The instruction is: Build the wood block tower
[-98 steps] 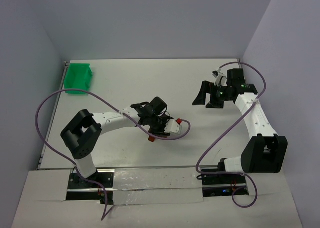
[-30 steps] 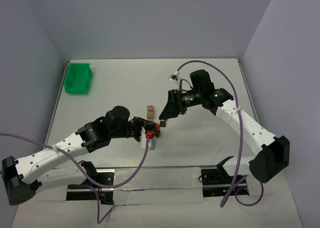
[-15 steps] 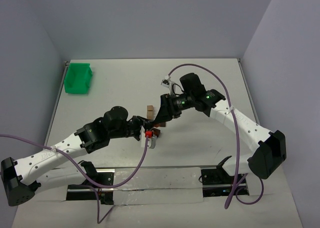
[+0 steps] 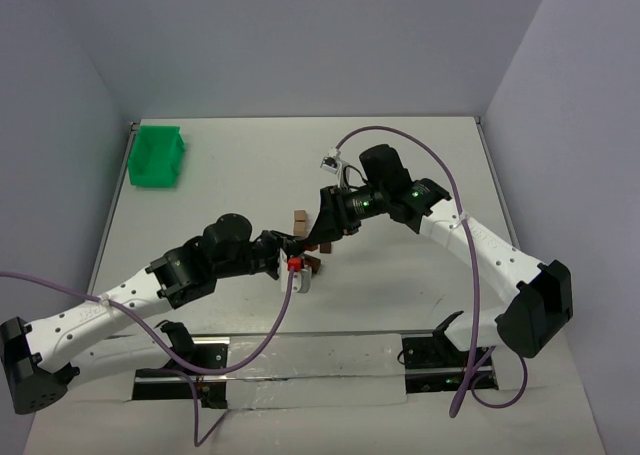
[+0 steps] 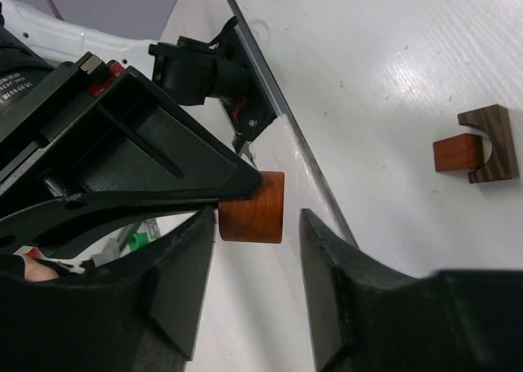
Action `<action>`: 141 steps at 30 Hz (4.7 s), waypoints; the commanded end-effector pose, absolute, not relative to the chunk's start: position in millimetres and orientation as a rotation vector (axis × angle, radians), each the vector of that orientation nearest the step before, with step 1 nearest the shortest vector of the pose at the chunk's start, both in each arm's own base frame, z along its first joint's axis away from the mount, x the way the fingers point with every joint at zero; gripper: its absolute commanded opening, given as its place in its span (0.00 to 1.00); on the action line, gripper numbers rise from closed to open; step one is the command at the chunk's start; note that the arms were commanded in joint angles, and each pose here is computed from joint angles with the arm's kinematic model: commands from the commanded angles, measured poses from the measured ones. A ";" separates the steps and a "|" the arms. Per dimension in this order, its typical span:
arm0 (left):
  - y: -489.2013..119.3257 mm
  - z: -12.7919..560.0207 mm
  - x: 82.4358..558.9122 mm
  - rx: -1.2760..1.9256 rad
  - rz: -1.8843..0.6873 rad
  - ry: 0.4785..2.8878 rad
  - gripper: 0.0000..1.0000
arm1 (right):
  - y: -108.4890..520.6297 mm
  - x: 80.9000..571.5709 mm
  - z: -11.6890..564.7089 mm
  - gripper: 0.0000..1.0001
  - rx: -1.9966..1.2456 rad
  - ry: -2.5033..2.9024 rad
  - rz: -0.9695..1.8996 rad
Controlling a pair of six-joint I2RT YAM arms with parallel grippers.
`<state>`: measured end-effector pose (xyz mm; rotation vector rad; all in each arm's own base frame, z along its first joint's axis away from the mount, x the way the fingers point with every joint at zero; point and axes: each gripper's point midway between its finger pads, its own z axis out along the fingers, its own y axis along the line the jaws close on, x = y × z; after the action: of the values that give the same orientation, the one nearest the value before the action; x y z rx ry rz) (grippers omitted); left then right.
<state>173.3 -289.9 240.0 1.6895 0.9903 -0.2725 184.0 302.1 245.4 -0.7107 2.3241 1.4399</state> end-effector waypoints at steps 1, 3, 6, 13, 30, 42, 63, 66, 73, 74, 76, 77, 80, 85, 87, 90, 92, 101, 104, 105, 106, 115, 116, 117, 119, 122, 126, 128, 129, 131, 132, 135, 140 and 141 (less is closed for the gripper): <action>-294.0 260.9 174.7 1.619 -0.275 0.944 0.00 | 304.5 180.9 260.6 0.59 -0.747 2.256 1.471; -294.7 261.3 174.9 1.619 -0.276 0.943 0.00 | 304.7 181.4 260.0 0.62 -0.746 2.257 1.470; -294.8 260.9 175.6 1.623 -0.273 0.944 0.00 | 305.4 181.3 261.2 0.62 -0.749 2.251 1.478; -295.6 259.6 176.0 1.623 -0.275 0.947 0.00 | 306.3 177.8 264.9 0.46 -0.769 2.234 1.508; -294.9 254.9 176.5 1.633 -0.270 0.956 0.00 | 306.2 168.9 265.9 0.68 -0.802 2.224 1.540; -298.1 262.4 179.0 1.605 -0.282 0.969 0.00 | 307.1 167.7 254.6 0.55 -0.816 2.237 1.530; -297.5 259.0 173.5 1.621 -0.306 0.960 0.00 | 313.1 175.8 262.5 0.50 -0.795 2.230 1.537; -297.6 259.1 172.6 1.621 -0.311 0.959 0.00 | 313.8 176.1 262.9 0.50 -0.793 2.231 1.541; -297.3 256.5 172.4 1.623 -0.311 0.960 0.00 | 314.3 175.7 262.7 0.49 -0.795 2.231 1.550; -297.2 256.4 172.1 1.623 -0.312 0.959 0.00 | 314.3 175.4 262.7 0.48 -0.796 2.230 1.549; -297.2 256.4 172.3 1.621 -0.311 0.958 0.00 | 314.1 175.2 262.5 0.46 -0.795 2.229 1.553; -297.1 256.4 172.5 1.620 -0.310 0.958 0.00 | 314.1 175.0 262.7 0.45 -0.795 2.228 1.555; -296.9 255.4 172.0 1.623 -0.312 0.960 0.00 | 314.3 174.9 262.6 0.31 -0.799 2.225 1.553; -293.9 253.7 176.6 1.594 -0.302 1.011 0.44 | 313.3 177.1 263.2 0.00 -0.790 2.227 1.528; -287.8 255.0 184.9 1.550 -0.270 1.080 0.99 | 311.3 182.9 263.3 0.00 -0.770 2.231 1.478; -272.7 261.4 196.9 1.464 -0.220 1.194 0.99 | 304.0 196.4 259.5 0.00 -0.715 2.250 1.354; -249.9 264.4 202.5 1.354 -0.212 1.333 0.99 | 296.3 210.0 258.5 0.00 -0.641 2.259 1.237; -129.7 282.3 222.9 0.568 -0.159 1.795 0.99 | 259.7 295.1 240.6 0.00 -0.140 2.273 0.681; -100.1 282.5 230.6 0.361 -0.125 1.840 0.99 | 271.6 299.0 238.1 0.00 -0.100 2.252 0.611; -96.5 284.1 232.4 0.308 -0.130 1.847 0.99 | 272.9 301.9 237.0 0.00 -0.082 2.240 0.566; -89.2 286.4 235.6 0.224 -0.131 1.856 0.99 | 279.8 301.3 233.3 0.00 -0.086 2.232 0.521; -70.7 293.4 261.1 -0.088 -0.198 1.898 0.99 | 309.5 303.9 194.4 0.00 0.029 2.210 0.347; -70.9 295.5 264.6 -0.099 -0.202 1.895 0.99 | 311.8 302.7 185.3 0.00 0.034 2.226 0.347; -71.9 297.0 267.1 -0.100 -0.207 1.892 0.99 | 313.7 303.1 180.9 0.00 0.038 2.227 0.346; -73.9 299.5 271.8 -0.100 -0.216 1.886 0.99 | 316.9 303.9 174.0 0.00 0.043 2.225 0.340; -77.5 302.9 278.7 -0.101 -0.236 1.871 0.99 | 316.6 311.5 165.1 0.00 0.074 2.202 0.305; -85.4 301.3 286.9 -0.079 -0.261 1.884 0.99 | 323.4 317.3 149.7 0.00 0.085 2.206 0.287; -89.8 300.9 289.4 -0.063 -0.278 1.894 0.99 | 327.3 317.8 147.4 0.00 0.094 2.206 0.287; -92.6 299.7 291.0 -0.055 -0.286 1.902 0.99 | 330.0 319.0 146.5 0.00 0.095 2.205 0.284; -96.4 301.2 294.7 -0.045 -0.300 1.906 0.99 | 332.8 321.5 143.0 0.00 0.109 2.206 0.265; -97.9 302.5 296.6 -0.042 -0.306 1.905 0.99 | 334.3 323.2 140.4 0.00 0.114 2.209 0.251; -100.5 307.1 301.7 -0.041 -0.319 1.895 0.99 | 338.4 327.3 133.2 0.00 0.127 2.227 0.217; -102.1 313.3 302.5 -0.039 -0.341 1.861 0.99 | 343.8 330.7 121.6 0.00 0.106 2.238 0.179; -102.5 312.9 302.4 -0.038 -0.344 1.859 0.99 | 344.8 331.5 121.2 0.00 0.102 2.236 0.180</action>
<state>297.5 -96.2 275.2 -0.0284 1.9824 -0.2673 320.3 337.1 103.8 0.0511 2.3038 0.1792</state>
